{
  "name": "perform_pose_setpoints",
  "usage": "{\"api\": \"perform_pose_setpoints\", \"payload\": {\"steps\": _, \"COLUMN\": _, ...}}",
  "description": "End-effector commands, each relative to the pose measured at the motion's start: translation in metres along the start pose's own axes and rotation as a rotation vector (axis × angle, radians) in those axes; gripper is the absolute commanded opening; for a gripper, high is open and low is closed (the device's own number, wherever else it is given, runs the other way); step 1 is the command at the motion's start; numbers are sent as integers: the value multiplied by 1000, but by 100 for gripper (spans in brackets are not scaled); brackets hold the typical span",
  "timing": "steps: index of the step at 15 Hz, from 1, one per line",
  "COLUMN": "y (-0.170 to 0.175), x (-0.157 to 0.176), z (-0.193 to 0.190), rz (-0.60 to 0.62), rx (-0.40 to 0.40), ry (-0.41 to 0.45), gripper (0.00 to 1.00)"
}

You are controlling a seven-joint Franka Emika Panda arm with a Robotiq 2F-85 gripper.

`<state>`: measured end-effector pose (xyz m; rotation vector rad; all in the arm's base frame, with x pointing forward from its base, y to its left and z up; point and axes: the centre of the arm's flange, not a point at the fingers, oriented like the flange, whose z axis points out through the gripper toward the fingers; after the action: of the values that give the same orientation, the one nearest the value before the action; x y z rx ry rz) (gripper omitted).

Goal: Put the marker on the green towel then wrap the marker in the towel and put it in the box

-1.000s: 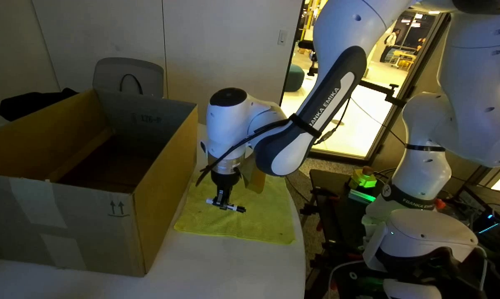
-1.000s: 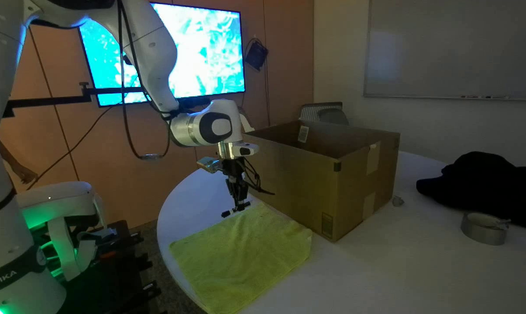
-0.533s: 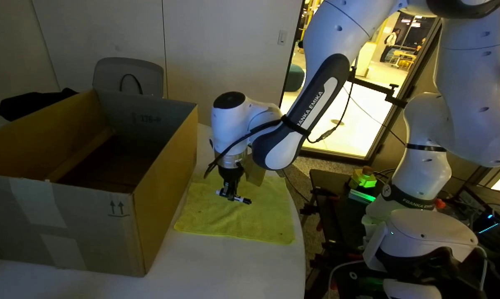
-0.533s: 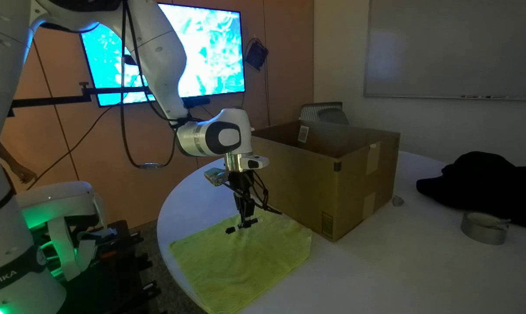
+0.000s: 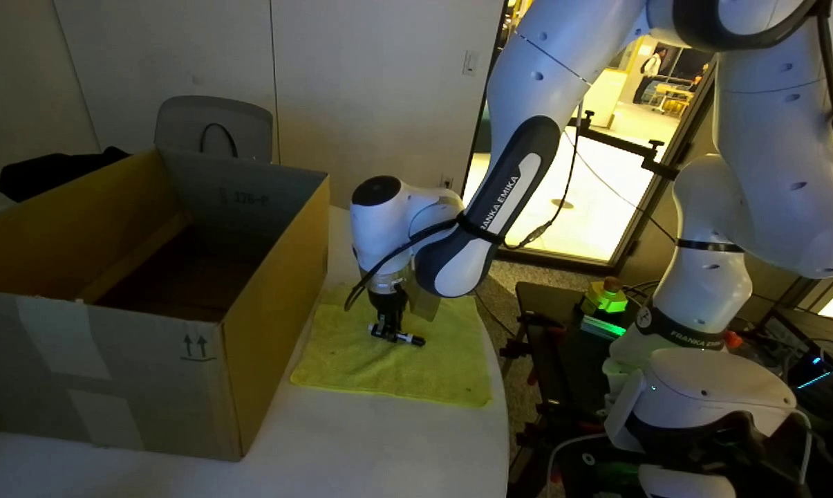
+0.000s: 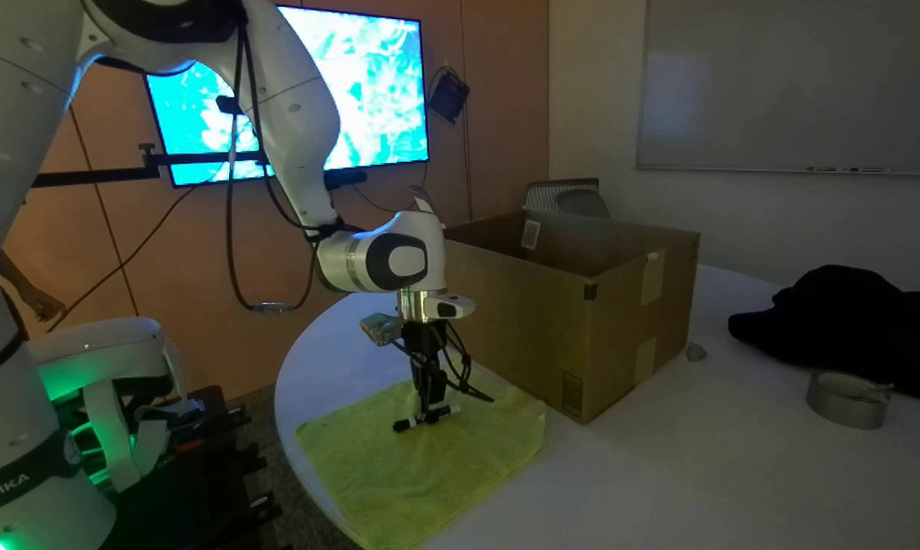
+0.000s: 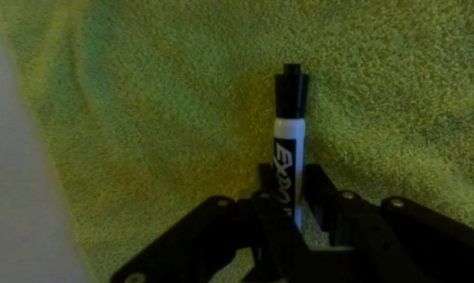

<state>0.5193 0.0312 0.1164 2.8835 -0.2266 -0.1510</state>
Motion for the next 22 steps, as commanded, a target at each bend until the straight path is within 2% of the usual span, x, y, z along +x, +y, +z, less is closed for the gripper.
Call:
{"api": "perform_pose_setpoints", "payload": {"steps": 1, "y": -2, "x": 6, "z": -3, "rz": 25, "rx": -23, "ry": 8, "gripper": 59}}
{"api": "perform_pose_setpoints", "payload": {"steps": 4, "y": 2, "x": 3, "z": -15, "rz": 47, "rx": -31, "ry": 32, "gripper": 84}}
{"api": "perform_pose_setpoints", "payload": {"steps": 6, "y": 0, "x": -2, "z": -28, "rz": 57, "rx": -27, "ry": 61, "gripper": 97}}
{"api": "perform_pose_setpoints", "payload": {"steps": 7, "y": -3, "x": -5, "z": -34, "rz": 55, "rx": -20, "ry": 74, "gripper": 100}}
{"api": "perform_pose_setpoints", "payload": {"steps": 12, "y": -49, "x": -29, "z": -49, "rz": -53, "rx": 97, "ry": 115, "gripper": 100}}
{"api": "perform_pose_setpoints", "payload": {"steps": 17, "y": -92, "x": -49, "z": -39, "rz": -152, "rx": 185, "ry": 80, "gripper": 100}}
{"api": "perform_pose_setpoints", "payload": {"steps": 22, "y": -104, "x": -54, "z": -26, "rz": -186, "rx": 218, "ry": 39, "gripper": 100}}
